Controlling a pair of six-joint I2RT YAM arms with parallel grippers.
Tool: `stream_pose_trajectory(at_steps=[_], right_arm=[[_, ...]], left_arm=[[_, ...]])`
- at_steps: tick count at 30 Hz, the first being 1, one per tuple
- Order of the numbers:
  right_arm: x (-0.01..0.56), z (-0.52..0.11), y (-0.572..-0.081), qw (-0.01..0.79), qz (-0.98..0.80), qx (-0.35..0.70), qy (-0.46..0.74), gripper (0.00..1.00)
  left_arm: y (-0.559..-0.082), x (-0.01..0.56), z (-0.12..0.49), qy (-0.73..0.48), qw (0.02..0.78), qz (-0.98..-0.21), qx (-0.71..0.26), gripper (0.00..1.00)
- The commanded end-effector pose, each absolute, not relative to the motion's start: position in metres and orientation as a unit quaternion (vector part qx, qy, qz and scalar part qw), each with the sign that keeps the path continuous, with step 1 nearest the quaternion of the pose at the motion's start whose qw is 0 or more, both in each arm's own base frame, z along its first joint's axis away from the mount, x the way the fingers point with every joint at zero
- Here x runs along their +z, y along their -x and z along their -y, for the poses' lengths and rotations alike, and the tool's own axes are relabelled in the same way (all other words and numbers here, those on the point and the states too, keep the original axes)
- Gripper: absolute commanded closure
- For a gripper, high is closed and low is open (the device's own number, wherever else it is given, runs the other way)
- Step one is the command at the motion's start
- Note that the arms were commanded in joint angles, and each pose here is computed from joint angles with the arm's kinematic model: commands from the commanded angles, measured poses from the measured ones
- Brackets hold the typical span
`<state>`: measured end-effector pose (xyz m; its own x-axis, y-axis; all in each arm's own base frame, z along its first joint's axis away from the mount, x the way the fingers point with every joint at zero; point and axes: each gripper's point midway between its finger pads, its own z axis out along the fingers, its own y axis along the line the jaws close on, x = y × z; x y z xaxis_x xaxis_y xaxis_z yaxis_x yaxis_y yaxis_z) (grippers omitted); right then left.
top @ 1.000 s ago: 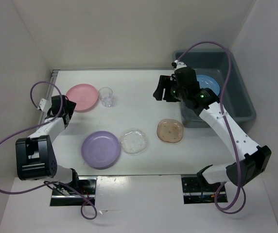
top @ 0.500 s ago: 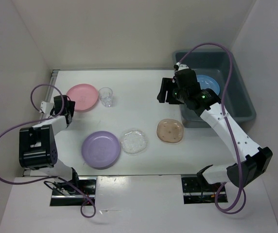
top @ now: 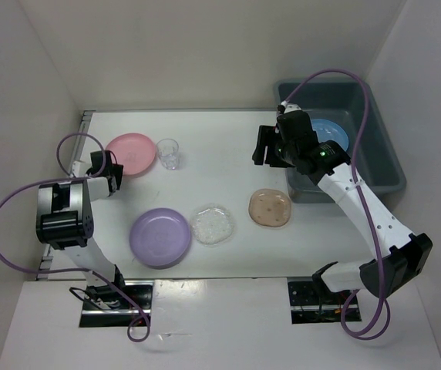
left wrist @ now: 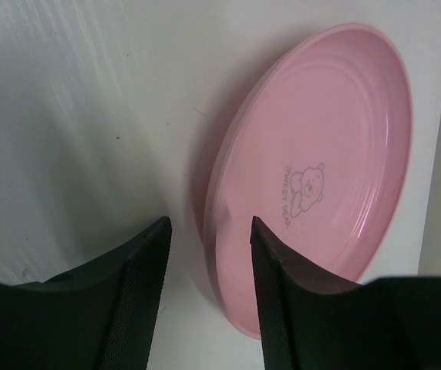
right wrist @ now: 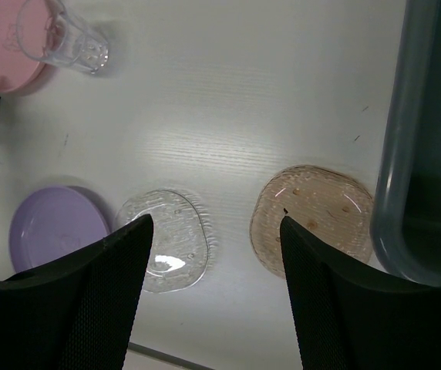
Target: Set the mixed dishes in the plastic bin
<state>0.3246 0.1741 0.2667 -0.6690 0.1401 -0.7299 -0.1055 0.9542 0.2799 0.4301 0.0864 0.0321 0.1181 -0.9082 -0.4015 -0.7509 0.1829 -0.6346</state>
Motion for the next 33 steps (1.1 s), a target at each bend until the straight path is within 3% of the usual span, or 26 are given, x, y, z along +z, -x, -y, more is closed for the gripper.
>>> stream_pose_trajectory(at_steps=[1, 4, 8, 10, 13, 14, 21, 25, 33], right_arm=[[0.285, -0.168, -0.321, 0.427, -0.891, 0.154, -0.019, 0.28], [0.285, -0.168, -0.321, 0.426, -0.891, 0.156, -0.024, 0.28], [0.285, -0.169, -0.32, 0.424, -0.891, 0.159, -0.021, 0.28], [0.283, -0.172, -0.32, 0.422, -0.891, 0.165, -0.023, 0.28], [0.282, -0.177, -0.322, 0.418, -0.891, 0.175, -0.018, 0.28], [0.28, -0.177, -0.322, 0.418, -0.891, 0.175, -0.018, 0.28], [0.277, -0.185, -0.326, 0.414, -0.891, 0.185, -0.008, 0.28], [0.276, -0.194, -0.335, 0.414, -0.89, 0.191, 0.008, 0.26], [0.322, -0.205, -0.375, 0.481, -0.855, 0.193, 0.019, 0.28]], left_arm=[[-0.438, 0.028, -0.087, 0.63, 0.397, -0.659, -0.105, 0.46], [-0.441, 0.032, -0.087, 0.629, 0.401, -0.657, -0.107, 0.5], [-0.442, 0.053, -0.101, 0.637, 0.412, -0.644, -0.101, 0.69], [-0.438, 0.079, -0.109, 0.635, 0.438, -0.63, -0.09, 0.84], [-0.435, 0.125, -0.136, 0.626, 0.491, -0.603, -0.061, 0.91], [-0.436, 0.136, -0.141, 0.622, 0.497, -0.602, -0.057, 1.0], [-0.456, 0.207, -0.14, 0.577, 0.535, -0.61, -0.095, 1.0], [-0.465, 0.233, -0.089, 0.502, 0.521, -0.656, -0.218, 1.0], [-0.443, 0.263, 0.062, 0.321, 0.474, -0.759, -0.311, 1.0]])
